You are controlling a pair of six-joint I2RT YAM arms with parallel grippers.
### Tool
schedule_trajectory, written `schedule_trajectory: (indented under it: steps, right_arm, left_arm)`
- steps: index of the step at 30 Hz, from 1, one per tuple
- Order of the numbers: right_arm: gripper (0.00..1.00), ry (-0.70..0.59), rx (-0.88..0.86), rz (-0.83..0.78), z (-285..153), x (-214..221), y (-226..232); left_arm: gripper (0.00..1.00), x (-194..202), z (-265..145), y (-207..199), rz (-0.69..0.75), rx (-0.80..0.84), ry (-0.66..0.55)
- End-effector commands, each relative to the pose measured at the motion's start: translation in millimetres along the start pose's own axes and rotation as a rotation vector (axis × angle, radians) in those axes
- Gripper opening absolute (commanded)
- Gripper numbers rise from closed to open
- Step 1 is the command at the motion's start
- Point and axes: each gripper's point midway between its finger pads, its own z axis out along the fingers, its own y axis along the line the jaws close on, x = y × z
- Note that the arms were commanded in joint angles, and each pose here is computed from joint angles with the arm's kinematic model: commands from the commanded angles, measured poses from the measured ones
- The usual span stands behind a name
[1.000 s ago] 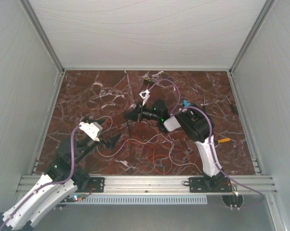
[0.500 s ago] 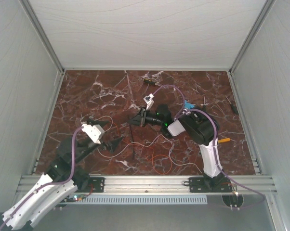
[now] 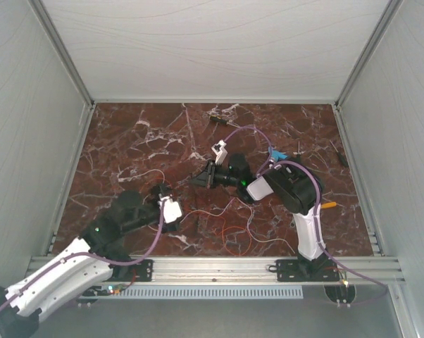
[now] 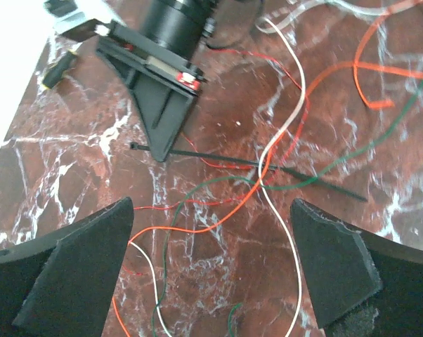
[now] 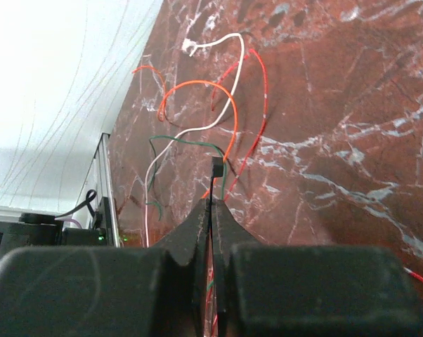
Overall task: Zip-tie the wires
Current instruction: Tie the cable at the center of the board.
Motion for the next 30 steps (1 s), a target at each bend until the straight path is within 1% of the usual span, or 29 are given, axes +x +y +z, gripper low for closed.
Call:
schedule_trajectory:
  steps: [1,5,9,11,14,16,18,23,25,28,30]
  right_arm:
    - [0.00,0.013,0.032,0.033,2.2,4.4,-12.4]
    - [0.00,0.028,0.039,0.052,0.0,9.0,-16.2]
    - [0.00,0.030,0.030,0.072,-1.2,8.8,-15.5]
    - [0.00,0.032,0.027,0.077,-1.9,8.7,-15.1]
    - [0.00,0.031,0.019,0.098,-4.2,8.5,-16.0]
    - [0.00,0.026,0.010,0.111,-5.2,8.2,-15.5]
    - [0.00,0.027,0.006,0.119,-5.9,9.2,-16.0]
    - [0.00,0.026,0.008,0.124,-8.1,8.4,-16.6]
    - [0.00,0.023,0.007,0.125,-9.4,6.9,-16.2]
    - [0.00,0.023,0.007,0.130,-11.7,5.8,-16.6]
    - [0.00,0.021,0.007,0.132,-12.4,4.9,-16.6]
  left_arm:
    - [0.93,-5.8,-1.9,-4.8,0.221,0.076,0.027]
    - [0.94,7.7,-1.6,-24.8,0.361,0.197,0.042]
    - [0.94,5.4,4.4,-45.1,0.426,0.275,-0.049]
    - [0.92,8.0,8.7,-53.5,0.466,0.303,-0.080]
    - [0.86,21.3,13.8,-67.9,0.503,0.371,-0.059]
    - [0.85,28.3,17.2,-77.9,0.504,0.420,-0.033]
    - [0.82,28.1,20.4,-85.9,0.483,0.445,-0.034]
    - [0.71,34.1,27.1,-105.7,0.414,0.475,-0.041]
    - [0.70,35.9,31.7,-107.5,0.397,0.458,-0.027]
    - [0.67,27.9,45.3,-88.5,0.325,0.329,-0.010]
    - [0.62,32.3,49.4,-87.3,0.298,0.323,0.028]
